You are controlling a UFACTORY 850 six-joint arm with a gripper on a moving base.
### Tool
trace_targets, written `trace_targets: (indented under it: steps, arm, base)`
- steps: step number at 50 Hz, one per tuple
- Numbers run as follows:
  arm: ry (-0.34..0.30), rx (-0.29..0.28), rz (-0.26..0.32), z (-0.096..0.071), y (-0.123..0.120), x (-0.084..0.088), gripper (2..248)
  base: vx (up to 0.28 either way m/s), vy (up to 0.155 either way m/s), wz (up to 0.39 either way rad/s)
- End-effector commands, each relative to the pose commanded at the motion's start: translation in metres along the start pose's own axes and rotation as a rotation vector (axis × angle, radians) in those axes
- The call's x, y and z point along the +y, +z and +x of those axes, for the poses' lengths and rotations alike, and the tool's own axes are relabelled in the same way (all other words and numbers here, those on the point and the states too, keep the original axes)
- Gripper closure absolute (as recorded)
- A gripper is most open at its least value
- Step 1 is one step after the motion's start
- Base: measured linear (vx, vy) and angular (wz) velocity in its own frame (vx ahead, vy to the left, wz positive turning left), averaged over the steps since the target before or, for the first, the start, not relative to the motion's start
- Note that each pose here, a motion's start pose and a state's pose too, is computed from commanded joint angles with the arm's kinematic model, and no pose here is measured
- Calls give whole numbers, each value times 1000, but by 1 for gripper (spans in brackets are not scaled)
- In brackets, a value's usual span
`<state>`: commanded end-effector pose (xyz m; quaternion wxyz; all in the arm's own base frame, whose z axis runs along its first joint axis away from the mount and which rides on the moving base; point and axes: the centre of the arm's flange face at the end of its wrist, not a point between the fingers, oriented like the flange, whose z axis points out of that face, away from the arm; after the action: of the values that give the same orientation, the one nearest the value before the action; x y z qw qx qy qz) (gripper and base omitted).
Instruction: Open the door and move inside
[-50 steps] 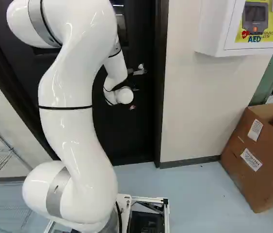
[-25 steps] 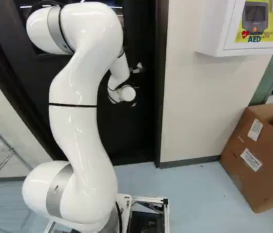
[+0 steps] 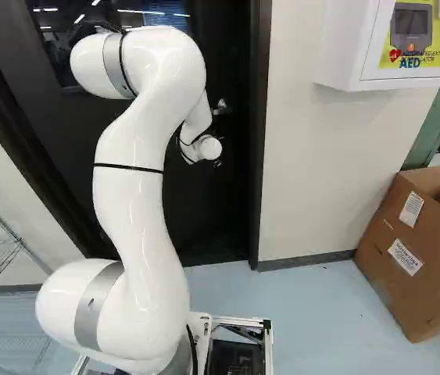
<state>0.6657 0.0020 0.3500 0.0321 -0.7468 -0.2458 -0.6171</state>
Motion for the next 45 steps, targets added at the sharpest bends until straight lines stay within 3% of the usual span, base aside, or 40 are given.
trace_targets:
  steps: [29,45]
  arm:
    - [-34,48,-1,-4,52,17,3]
    - [-13,38,-16,-2,41,15,3]
  base:
    - [0,0,0]
    - [0,0,0]
